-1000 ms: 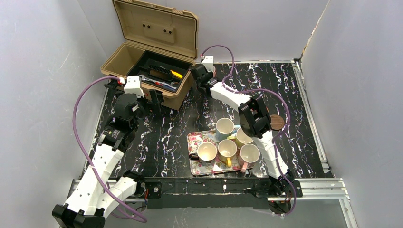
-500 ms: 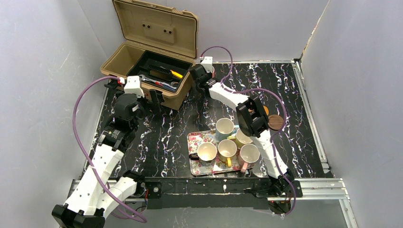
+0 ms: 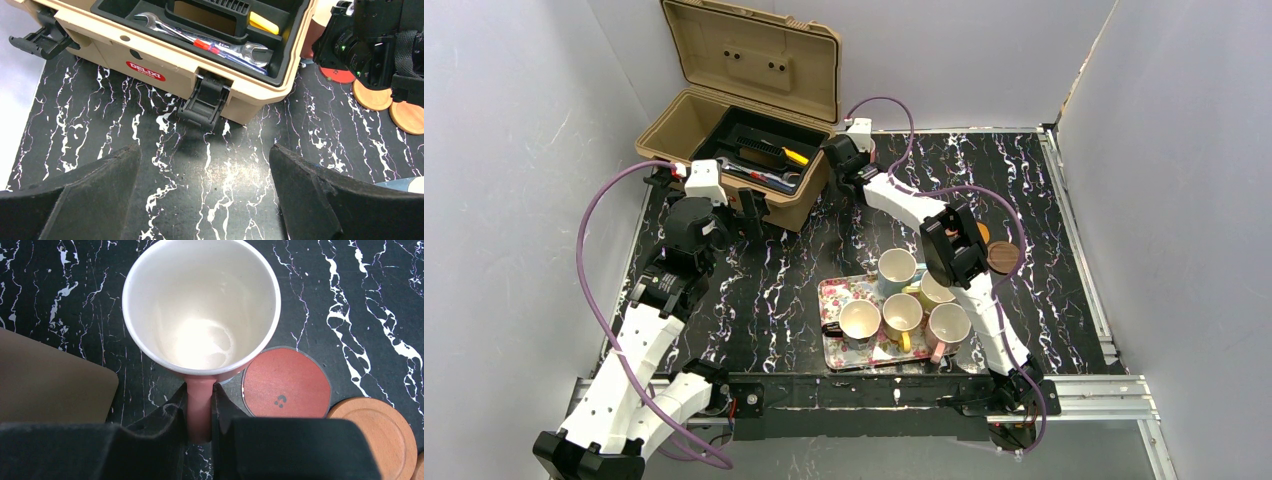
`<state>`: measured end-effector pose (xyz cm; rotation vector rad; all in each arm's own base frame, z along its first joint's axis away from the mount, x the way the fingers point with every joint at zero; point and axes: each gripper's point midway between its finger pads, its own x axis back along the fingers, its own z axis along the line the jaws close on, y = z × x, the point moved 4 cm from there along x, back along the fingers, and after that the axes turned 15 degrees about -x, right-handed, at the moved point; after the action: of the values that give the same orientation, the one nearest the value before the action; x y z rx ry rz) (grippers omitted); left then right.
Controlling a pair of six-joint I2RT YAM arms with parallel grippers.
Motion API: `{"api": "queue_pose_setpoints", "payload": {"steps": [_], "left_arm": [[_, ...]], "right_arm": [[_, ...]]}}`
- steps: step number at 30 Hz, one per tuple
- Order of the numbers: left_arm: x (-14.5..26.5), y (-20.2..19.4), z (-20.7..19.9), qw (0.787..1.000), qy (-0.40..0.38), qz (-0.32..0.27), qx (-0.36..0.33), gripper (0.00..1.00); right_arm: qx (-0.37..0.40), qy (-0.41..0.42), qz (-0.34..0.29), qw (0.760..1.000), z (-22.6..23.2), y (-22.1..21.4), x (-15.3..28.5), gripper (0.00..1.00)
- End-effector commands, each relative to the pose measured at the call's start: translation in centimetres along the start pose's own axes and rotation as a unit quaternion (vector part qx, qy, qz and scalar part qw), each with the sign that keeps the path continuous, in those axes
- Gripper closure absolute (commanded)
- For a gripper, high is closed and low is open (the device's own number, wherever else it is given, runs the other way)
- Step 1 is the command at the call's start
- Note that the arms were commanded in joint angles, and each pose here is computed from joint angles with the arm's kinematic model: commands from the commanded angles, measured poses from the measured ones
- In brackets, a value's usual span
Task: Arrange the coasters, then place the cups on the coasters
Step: Place the cup on the coaster.
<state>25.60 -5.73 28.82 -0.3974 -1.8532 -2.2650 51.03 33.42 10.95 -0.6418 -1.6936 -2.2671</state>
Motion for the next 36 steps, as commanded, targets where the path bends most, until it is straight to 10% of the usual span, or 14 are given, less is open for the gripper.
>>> {"api": "queue_pose_setpoints", "payload": {"steps": [1, 26, 36], "left_arm": [[0.4, 0.4, 0.3, 1.0, 0.009, -0.012, -0.001, 0.02], [0.4, 0.3, 0.3, 1.0, 0.008, -0.011, -0.002, 0.02], [0.3, 0.3, 0.1, 1.0, 0.004, -0.01, -0.004, 0.02]], "right_arm": [[-0.046, 0.018, -0.048, 0.998, 1.7, 3.6, 0.3, 0.81], [-0.075, 0.034, -0.056, 0.995, 1.7, 6.9, 3.6, 0.26], [-0.079, 0.191, 0.015, 0.978, 1.2, 10.6, 10.6, 0.11]]}}
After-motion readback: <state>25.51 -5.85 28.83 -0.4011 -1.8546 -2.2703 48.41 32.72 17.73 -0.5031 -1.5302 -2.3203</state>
